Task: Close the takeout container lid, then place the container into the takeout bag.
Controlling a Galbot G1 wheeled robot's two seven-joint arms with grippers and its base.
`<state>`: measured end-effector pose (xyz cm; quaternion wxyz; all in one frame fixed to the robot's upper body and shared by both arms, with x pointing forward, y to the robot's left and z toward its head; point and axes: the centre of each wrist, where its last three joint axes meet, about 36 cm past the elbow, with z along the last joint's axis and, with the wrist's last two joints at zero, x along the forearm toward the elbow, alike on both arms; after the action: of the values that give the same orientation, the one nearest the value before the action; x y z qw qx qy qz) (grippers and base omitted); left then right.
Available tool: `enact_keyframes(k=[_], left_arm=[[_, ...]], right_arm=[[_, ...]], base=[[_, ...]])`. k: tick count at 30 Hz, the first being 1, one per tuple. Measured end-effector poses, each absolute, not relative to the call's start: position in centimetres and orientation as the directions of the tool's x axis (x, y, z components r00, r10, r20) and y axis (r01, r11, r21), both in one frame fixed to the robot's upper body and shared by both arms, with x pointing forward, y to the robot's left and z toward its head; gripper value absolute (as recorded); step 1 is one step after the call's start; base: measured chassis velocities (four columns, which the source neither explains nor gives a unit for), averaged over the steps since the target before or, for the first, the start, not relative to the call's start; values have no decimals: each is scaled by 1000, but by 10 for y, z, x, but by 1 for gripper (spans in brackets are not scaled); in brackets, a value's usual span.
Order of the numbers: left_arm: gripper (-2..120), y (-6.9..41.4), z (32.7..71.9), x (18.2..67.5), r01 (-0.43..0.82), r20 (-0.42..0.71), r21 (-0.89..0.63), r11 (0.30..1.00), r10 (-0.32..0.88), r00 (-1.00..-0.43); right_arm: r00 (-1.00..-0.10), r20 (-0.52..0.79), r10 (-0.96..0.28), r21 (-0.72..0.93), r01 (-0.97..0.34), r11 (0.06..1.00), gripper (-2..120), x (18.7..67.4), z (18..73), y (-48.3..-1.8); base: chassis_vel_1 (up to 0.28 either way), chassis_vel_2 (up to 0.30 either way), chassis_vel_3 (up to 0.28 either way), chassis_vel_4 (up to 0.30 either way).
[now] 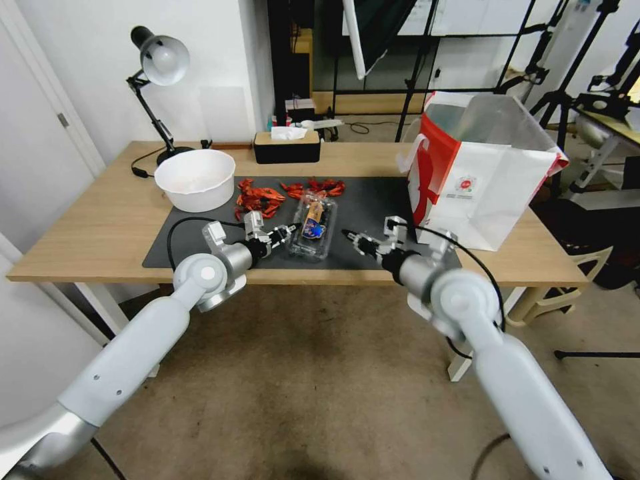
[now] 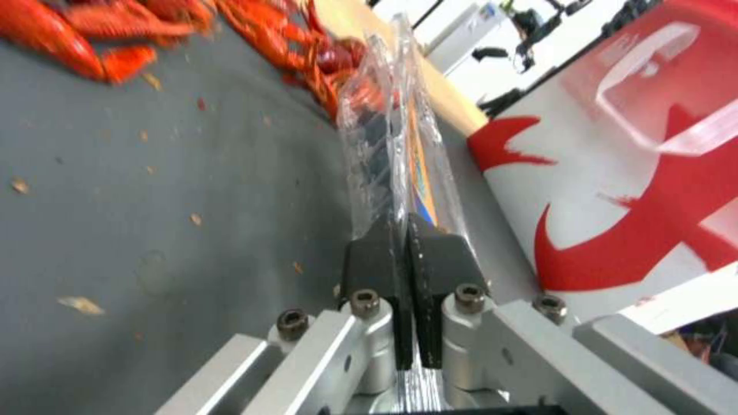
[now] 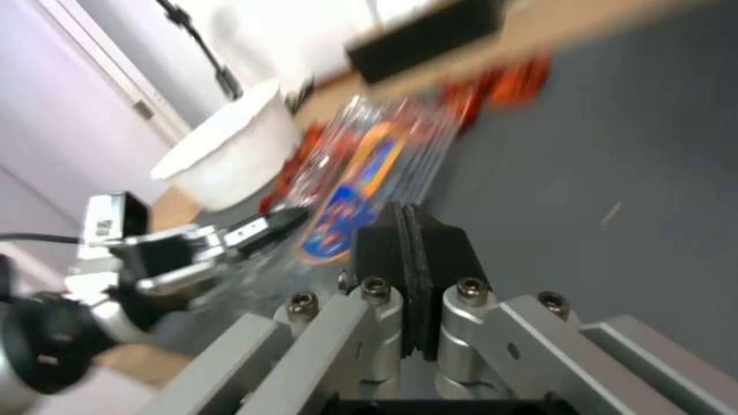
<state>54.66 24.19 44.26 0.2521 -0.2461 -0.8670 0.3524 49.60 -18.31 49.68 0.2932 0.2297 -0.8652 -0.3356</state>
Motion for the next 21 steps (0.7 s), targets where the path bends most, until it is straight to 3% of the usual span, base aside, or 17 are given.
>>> enact_keyframes(k=[4,8,10,13,16,18,20,21], left_arm=[[0,244,442,543,251,246,-743,620,602,-760],[0,254,444,535,247,214,-754,609,583,-783],[0,255,448,531,264,177,-763,590,584,-792],[0,259,450,523,278,142,-767,578,576,-805],[0,264,453,518,290,116,-768,571,569,-814],[0,264,456,517,312,83,-768,560,569,-818],[0,264,457,518,318,75,-767,557,571,-818],[0,261,460,520,342,48,-763,549,576,-816]], right_arm=[[-771,285,-569,668,-266,695,0,468,500,-205],[-870,125,-477,407,-394,824,0,431,476,-219],[-920,-6,-391,223,-382,897,0,406,455,-223],[-932,-122,-342,104,-355,929,0,388,430,-219],[-929,-178,-323,37,-334,942,7,372,405,-216],[-932,-198,-304,8,-311,950,20,357,380,-215],[-934,-200,-297,4,-304,953,20,353,373,-216],[-939,-204,-277,1,-283,959,28,343,356,-218]], base=[[0,0,0,0],[0,0,0,0],[0,0,0,0],[0,0,0,0],[0,0,0,0],[0,0,0,0],[0,0,0,0],[0,0,0,0]])
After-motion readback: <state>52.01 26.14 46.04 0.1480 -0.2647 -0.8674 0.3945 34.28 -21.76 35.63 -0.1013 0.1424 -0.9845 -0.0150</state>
